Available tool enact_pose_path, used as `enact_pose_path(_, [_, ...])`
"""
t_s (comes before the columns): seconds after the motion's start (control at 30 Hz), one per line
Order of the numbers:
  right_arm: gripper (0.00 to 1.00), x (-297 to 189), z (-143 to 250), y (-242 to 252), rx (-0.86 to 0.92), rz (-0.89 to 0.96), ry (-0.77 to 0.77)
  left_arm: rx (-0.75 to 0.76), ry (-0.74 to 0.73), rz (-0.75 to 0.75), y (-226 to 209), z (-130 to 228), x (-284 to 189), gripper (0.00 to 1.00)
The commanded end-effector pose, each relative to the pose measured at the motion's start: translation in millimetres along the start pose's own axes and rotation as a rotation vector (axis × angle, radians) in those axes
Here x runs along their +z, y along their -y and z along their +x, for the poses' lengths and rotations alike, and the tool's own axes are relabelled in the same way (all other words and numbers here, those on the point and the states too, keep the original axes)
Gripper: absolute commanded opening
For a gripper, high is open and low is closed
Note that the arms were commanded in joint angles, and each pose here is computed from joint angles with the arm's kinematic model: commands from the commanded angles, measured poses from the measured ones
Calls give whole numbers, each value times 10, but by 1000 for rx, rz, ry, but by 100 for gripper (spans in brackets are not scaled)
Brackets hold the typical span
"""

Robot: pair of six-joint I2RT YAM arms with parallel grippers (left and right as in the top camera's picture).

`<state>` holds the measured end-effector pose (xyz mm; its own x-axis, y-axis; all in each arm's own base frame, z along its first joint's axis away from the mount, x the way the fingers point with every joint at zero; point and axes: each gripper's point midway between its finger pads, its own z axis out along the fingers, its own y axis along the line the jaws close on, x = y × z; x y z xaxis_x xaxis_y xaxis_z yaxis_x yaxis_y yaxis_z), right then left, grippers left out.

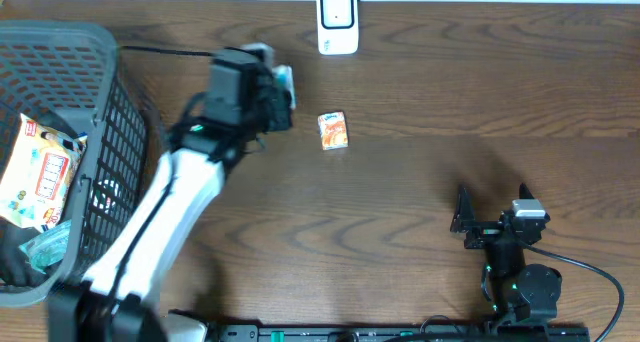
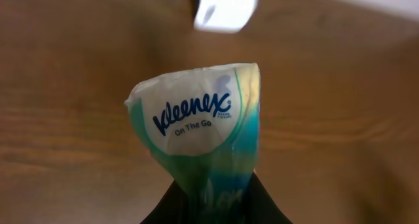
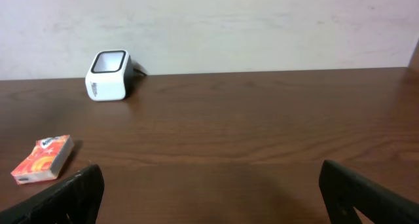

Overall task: Scan the item barcode
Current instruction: 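Carry the teal tissue pack out and set it beside the orange pack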

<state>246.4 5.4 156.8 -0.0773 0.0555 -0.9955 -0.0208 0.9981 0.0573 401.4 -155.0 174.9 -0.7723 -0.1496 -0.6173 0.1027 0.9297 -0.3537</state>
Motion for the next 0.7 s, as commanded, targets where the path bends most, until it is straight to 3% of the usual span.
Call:
enact_pose_path(0.0, [99,-2,7,19,2,8,0,54,-11,-126,-148,79,296,8])
enact_pose_path(0.3, [99,-2,7,19,2,8,0,85,-114,-141,-181,476,934,8])
enact_pose_path(0.67, [99,-2,7,19,2,8,0,75,-167,-215,-369,705,1168,8])
